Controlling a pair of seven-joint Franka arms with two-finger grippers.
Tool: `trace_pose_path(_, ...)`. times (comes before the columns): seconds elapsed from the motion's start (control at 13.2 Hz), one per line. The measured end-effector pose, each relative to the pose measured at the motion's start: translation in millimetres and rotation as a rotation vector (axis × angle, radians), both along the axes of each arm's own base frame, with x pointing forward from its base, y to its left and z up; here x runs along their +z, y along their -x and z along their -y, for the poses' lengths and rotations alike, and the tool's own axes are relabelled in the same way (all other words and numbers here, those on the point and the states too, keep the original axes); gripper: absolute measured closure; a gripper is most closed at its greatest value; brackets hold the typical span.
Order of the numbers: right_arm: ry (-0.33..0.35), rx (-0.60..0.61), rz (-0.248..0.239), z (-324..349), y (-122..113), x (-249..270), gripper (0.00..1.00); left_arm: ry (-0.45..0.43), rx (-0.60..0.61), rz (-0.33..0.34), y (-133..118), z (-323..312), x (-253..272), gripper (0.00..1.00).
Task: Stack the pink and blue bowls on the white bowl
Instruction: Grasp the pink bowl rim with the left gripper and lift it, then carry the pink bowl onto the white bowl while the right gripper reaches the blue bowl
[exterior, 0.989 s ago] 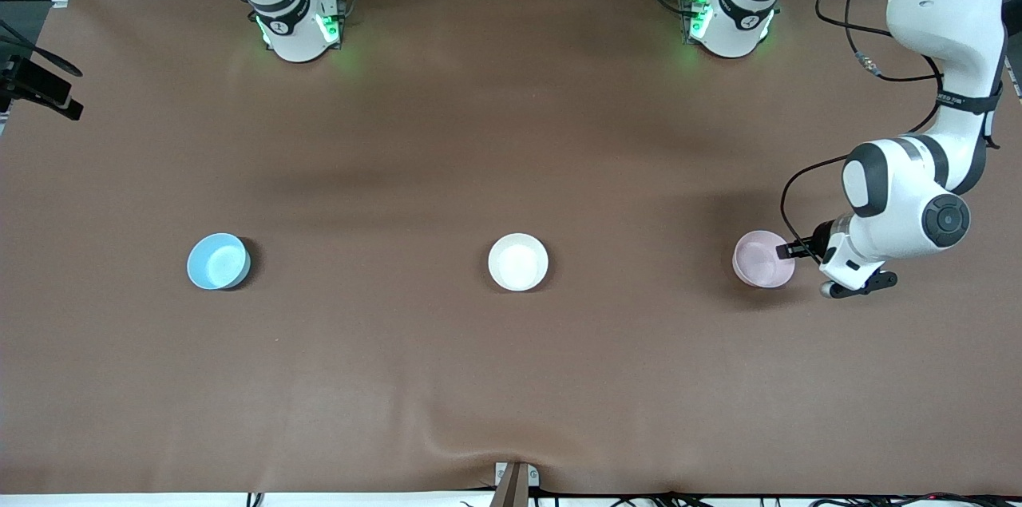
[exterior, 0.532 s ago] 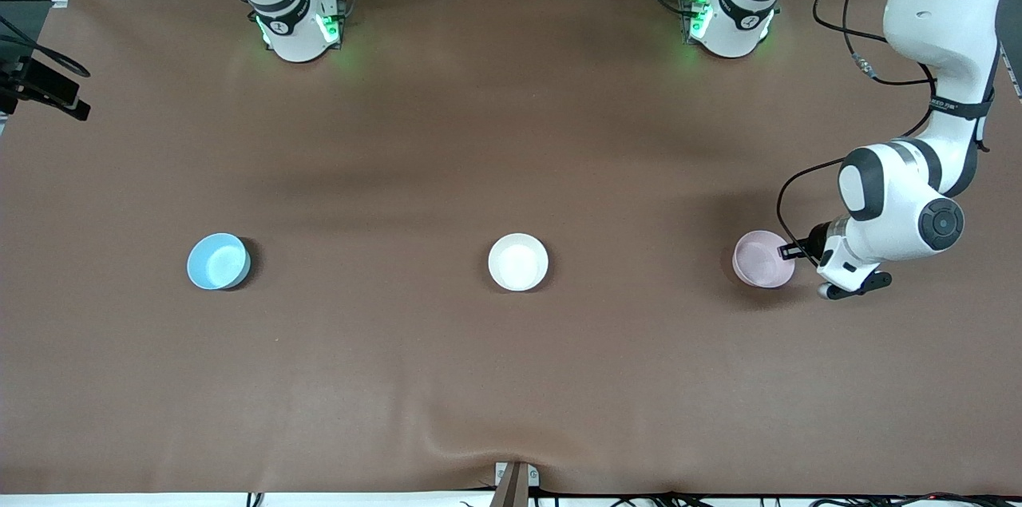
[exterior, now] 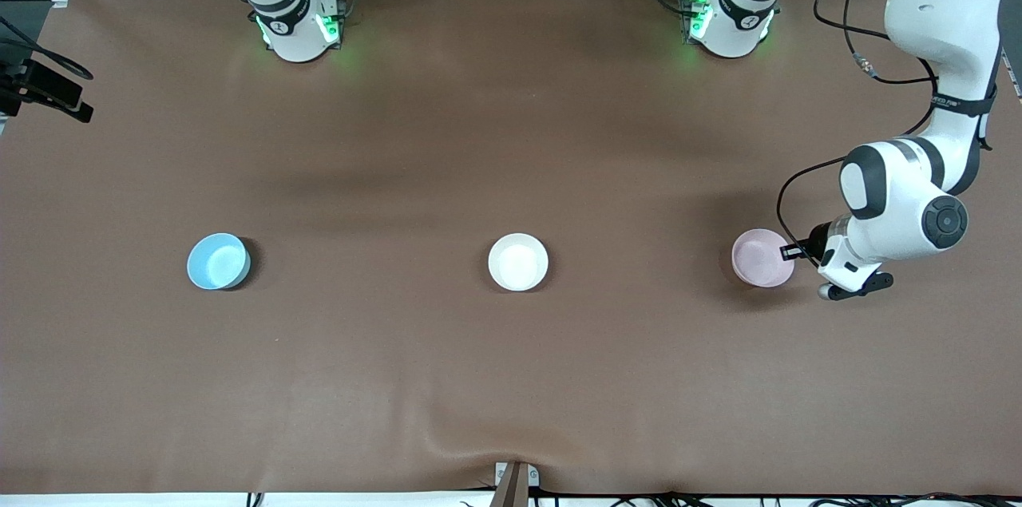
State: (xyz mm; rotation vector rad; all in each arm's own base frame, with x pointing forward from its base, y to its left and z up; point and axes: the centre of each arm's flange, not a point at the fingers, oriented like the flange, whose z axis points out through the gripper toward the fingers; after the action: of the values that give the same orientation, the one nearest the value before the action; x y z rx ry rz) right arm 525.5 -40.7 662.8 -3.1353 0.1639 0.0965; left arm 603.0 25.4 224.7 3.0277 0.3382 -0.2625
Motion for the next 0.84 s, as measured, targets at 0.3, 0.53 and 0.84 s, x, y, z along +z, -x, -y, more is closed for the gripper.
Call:
trace_pose_path(0.3,0.000,0.000,0.000,0,0,0,0.00,0.034,-0.037,-0.016,2,33,65,0.97)
trace_pose_path(0.53,0.000,0.000,0.000,0,0,0,0.00,0.042,0.006,-0.051,4,76,120,0.97)
trace_pose_path(0.84,0.001,-0.002,-0.001,1,-2,-2,0.00,0.041,0.093,-0.067,6,160,155,0.97)
